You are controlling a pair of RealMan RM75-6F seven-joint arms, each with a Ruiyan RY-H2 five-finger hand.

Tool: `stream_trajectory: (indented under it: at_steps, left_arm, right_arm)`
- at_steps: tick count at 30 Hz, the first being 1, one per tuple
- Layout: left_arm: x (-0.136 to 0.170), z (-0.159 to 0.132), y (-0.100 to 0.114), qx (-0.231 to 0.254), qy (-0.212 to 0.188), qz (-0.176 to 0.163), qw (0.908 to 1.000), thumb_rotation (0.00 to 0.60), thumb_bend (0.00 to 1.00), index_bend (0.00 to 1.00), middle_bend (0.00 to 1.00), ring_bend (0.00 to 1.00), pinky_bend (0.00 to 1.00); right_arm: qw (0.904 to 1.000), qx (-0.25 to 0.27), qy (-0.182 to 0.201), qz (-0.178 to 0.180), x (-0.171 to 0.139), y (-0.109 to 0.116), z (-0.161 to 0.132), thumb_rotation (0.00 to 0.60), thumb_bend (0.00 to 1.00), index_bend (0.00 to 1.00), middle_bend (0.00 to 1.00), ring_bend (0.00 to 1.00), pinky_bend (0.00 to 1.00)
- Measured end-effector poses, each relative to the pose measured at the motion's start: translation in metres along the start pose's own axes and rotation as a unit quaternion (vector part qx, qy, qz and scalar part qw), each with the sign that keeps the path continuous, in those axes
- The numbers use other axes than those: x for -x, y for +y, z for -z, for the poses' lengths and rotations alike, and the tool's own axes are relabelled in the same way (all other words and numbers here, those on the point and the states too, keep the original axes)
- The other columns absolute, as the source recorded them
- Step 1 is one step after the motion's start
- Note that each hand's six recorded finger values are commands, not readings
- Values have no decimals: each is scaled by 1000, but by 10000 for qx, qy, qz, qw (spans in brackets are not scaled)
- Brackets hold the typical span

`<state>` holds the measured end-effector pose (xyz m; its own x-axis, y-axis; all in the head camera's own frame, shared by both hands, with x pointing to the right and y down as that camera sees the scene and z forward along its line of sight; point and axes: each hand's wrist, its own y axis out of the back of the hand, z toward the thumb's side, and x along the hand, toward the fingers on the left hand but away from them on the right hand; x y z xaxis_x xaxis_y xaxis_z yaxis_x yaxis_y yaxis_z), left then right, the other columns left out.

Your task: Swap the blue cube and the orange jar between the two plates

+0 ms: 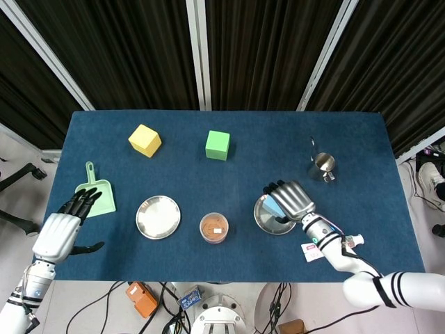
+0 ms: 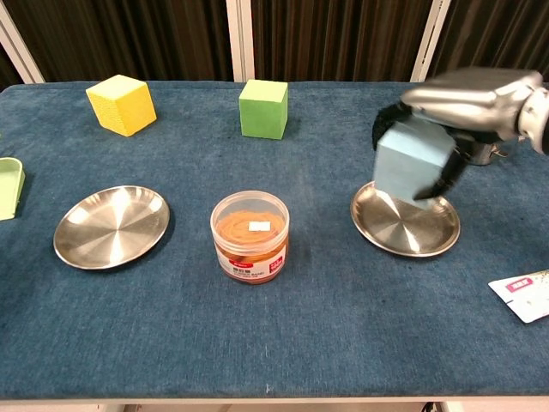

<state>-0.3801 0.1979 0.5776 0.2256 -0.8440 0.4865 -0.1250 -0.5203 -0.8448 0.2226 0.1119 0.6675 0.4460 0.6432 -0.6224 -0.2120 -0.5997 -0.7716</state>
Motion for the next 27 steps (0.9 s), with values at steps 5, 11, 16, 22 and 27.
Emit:
stream_trajectory:
  at_steps: [5, 11, 16, 22, 27]
  left_arm:
    - [-2, -6, -8, 3, -44, 115, 9999, 600, 54, 10, 26, 27, 223]
    - [-5, -7, -13, -37, -40, 234, 9997, 600, 54, 10, 26, 27, 223]
    - [-7, -9, -14, -37, -48, 224, 9997, 600, 53, 10, 26, 27, 223]
    - [-5, -12, -13, -93, -60, 234, 9997, 600, 39, 10, 25, 27, 223]
    - [-3, -16, -13, -126, -123, 279, 9995, 600, 6, 10, 26, 22, 221]
  right_arm:
    - [9996, -2, -14, -293, -11, -24, 17, 600, 446, 0, 121, 154, 307]
    - [9993, 135, -3, -356, -7, -31, 17, 600, 355, 0, 15, 60, 166]
    - [9993, 250, 83, -269, -1, -34, 13, 600, 261, 0, 0, 3, 79]
    - [9974, 536, 168, -449, -3, -40, 6, 510, 108, 0, 0, 0, 0]
    - [9938, 903, 227, -607, -14, -39, 4, 439, 62, 0, 0, 0, 0]
